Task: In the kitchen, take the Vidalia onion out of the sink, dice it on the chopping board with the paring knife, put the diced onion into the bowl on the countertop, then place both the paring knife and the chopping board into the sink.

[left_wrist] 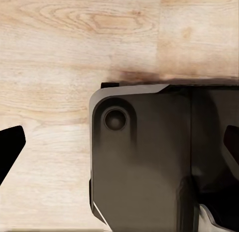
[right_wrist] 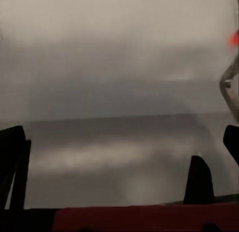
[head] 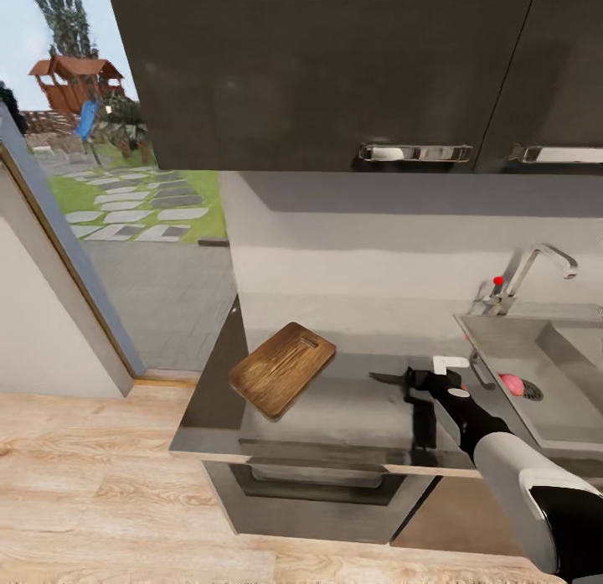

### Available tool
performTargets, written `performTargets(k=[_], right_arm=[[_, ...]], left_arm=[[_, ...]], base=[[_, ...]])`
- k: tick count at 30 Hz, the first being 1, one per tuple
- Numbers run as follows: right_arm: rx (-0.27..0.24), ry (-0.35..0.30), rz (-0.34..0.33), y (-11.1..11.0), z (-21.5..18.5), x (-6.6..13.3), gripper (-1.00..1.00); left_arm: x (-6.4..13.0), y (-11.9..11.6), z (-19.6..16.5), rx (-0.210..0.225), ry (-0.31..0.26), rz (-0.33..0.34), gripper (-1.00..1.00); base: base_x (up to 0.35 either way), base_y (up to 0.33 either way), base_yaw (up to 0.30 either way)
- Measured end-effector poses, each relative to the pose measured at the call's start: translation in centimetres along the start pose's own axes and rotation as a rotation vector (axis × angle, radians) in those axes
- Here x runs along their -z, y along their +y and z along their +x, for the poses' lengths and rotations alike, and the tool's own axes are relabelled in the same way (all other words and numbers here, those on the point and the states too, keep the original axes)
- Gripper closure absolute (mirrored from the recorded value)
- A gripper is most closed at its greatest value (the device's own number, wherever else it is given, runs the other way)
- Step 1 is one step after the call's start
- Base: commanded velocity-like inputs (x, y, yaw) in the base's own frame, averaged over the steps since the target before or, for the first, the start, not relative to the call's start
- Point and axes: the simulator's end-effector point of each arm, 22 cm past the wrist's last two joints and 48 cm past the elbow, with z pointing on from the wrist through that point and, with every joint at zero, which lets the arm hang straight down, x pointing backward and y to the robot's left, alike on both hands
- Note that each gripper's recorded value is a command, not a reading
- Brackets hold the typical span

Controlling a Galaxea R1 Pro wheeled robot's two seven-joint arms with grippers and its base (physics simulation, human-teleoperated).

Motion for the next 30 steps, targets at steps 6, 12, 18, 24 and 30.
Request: performTargets(k=[6, 12, 18, 24, 30], right_arm=[[0.002, 0.0, 0.0, 0.0, -0.03, 0.02, -1.0], [0.002, 0.0, 0.0, -0.01, -0.05, 0.06, -1.0], [0.002, 0.0, 0.0, -0.01, -0.05, 0.06, -1.0], [0.002, 0.0, 0.0, -0.01, -0.05, 0.05, -1.0], [0.002, 0.0, 0.0, 0.0, -0.03, 0.02, -1.0]], left_arm=[[0.01, 0.0, 0.0, 0.0, 0.0, 0.0, -1.0], [0.02, 0.01, 0.03, 0.0, 0.0, 0.0, -1.0], [0.02, 0.01, 0.03, 0.0, 0.0, 0.0, -1.0], [0.02, 0.01, 0.03, 0.0, 0.0, 0.0, -1.0], [0.01, -0.01, 0.03, -0.001, 0.0, 0.0, -1.0]], base=[[-0.241, 0.0, 0.0], [-0.028, 0.0, 0.0], [-0.002, 0.0, 0.0], [-0.033, 0.0, 0.0], [-0.235, 0.0, 0.0]])
